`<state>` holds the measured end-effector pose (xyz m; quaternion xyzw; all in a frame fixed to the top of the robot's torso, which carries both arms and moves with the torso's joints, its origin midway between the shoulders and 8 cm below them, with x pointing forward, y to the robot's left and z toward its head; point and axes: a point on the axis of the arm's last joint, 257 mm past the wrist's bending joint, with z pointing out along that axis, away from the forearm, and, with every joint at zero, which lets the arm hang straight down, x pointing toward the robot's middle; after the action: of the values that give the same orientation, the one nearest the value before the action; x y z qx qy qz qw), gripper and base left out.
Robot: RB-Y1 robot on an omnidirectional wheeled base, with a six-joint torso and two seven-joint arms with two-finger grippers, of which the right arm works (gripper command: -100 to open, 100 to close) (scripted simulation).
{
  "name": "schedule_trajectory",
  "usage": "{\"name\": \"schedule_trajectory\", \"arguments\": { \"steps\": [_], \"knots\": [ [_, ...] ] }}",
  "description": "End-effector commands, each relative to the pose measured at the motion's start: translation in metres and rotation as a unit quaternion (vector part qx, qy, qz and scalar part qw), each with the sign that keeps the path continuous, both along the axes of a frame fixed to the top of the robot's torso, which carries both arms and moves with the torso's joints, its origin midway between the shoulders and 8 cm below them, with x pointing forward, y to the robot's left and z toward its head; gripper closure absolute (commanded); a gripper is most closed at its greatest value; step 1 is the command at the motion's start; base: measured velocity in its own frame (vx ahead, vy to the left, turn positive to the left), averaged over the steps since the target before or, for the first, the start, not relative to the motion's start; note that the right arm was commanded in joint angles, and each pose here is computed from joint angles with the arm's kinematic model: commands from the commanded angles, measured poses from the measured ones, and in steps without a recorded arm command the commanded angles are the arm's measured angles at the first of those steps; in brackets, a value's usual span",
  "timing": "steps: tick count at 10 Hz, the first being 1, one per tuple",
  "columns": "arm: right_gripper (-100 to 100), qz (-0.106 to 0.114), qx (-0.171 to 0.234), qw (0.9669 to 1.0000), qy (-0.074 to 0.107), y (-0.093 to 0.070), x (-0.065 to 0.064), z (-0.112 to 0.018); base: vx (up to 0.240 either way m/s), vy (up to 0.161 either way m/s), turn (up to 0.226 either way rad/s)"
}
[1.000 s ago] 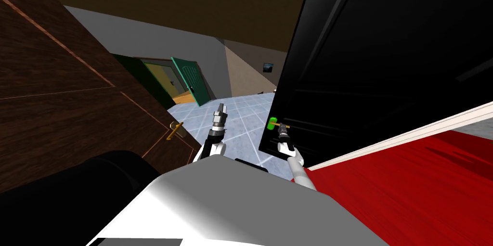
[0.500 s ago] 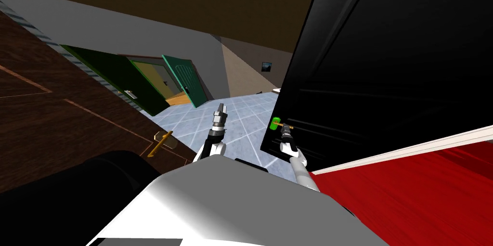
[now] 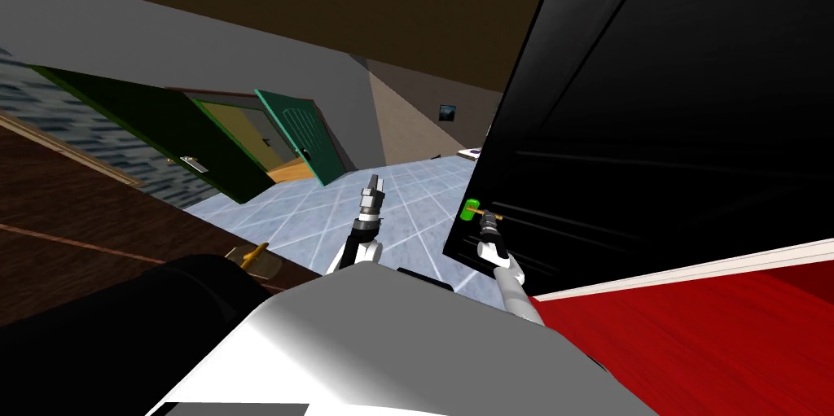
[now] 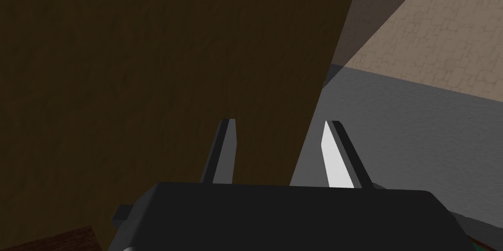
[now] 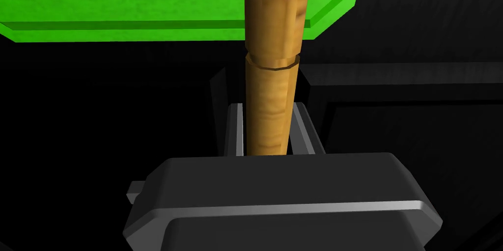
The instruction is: Push the door open
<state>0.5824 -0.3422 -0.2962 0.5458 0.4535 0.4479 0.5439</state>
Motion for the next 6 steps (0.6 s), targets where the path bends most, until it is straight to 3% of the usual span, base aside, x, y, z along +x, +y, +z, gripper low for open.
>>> {"name": "schedule_trajectory", "arguments": {
  "steps": [1, 3, 6],
  "knots": [
    [100, -0.002, 0.001, 1.0, -0.004, -0.001, 0.002, 0.004, 0.157, 0.069, -0.043],
    [100, -0.013, 0.0, 0.9999, -0.001, -0.015, -0.003, 0.001, 0.097, 0.031, -0.048],
    [100, -0.028, 0.0, 0.9996, -0.002, -0.031, -0.006, 0.001, 0.189, 0.083, -0.068]
  ]
}}
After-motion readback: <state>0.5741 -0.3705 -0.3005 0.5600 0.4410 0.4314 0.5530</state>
